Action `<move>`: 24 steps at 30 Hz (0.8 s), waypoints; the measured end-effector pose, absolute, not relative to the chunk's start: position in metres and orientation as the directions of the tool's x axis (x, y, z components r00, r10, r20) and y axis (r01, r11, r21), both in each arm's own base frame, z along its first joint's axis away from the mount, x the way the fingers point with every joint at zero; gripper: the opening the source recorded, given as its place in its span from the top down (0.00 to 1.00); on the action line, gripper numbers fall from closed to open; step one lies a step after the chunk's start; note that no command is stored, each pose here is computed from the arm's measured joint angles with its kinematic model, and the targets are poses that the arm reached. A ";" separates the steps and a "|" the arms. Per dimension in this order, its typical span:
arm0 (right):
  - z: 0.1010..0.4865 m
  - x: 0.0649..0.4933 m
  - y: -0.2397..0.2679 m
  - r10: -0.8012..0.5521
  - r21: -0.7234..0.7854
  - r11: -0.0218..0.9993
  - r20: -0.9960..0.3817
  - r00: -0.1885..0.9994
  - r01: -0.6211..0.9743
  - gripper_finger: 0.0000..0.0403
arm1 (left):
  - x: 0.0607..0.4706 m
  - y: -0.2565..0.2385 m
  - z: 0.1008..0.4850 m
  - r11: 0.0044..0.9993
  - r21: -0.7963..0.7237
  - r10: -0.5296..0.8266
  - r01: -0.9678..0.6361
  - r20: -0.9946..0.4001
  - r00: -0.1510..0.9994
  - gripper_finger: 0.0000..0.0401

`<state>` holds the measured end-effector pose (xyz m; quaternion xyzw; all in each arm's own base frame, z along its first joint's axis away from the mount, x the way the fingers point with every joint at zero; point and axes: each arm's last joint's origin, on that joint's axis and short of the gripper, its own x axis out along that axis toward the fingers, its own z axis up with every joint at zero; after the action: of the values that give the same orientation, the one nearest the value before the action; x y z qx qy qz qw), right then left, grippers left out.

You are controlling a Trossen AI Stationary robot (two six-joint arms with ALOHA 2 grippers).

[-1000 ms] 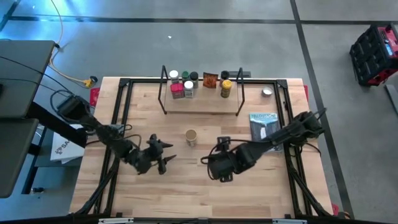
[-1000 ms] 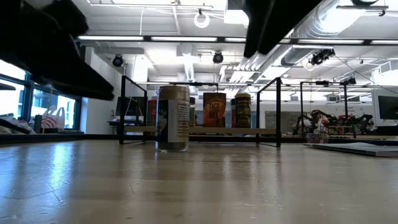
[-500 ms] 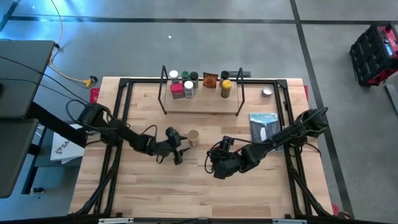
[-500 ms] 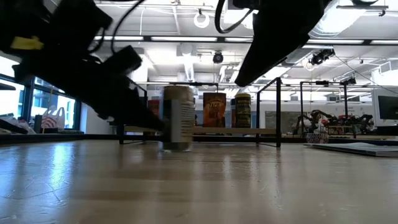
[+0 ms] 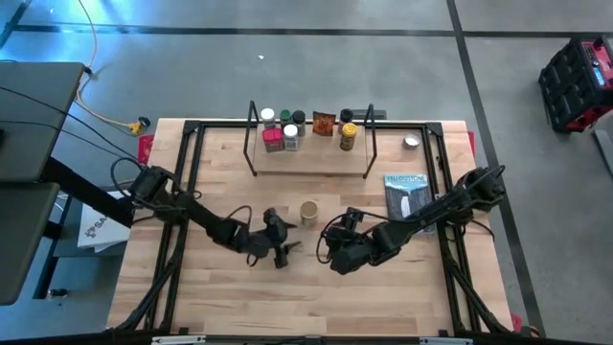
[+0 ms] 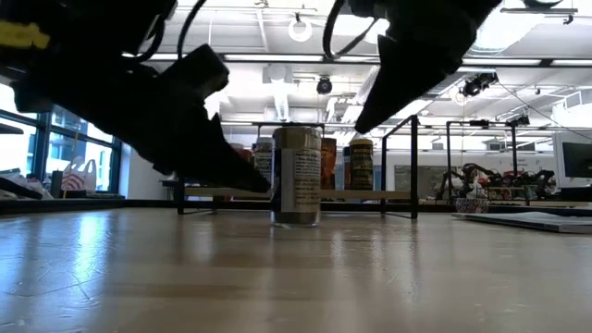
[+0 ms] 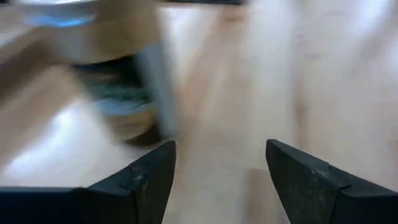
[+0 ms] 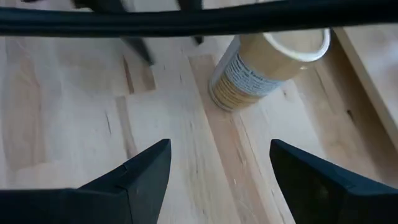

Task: Shelf spices
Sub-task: Put the gold seasoning bottle on the shelf

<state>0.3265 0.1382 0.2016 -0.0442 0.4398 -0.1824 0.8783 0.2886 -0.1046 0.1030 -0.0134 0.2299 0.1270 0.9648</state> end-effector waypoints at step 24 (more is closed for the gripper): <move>0.134 0.329 0.071 -0.300 -0.029 0.935 -0.590 0.749 0.352 0.34 | 0.307 -0.059 0.106 0.988 0.085 0.153 -0.128 -0.458 0.876 0.39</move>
<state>0.3291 0.0712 0.1341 0.0422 0.3080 -0.1746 0.9343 0.3067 -0.0595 0.1055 0.0261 0.2384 0.0727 0.9681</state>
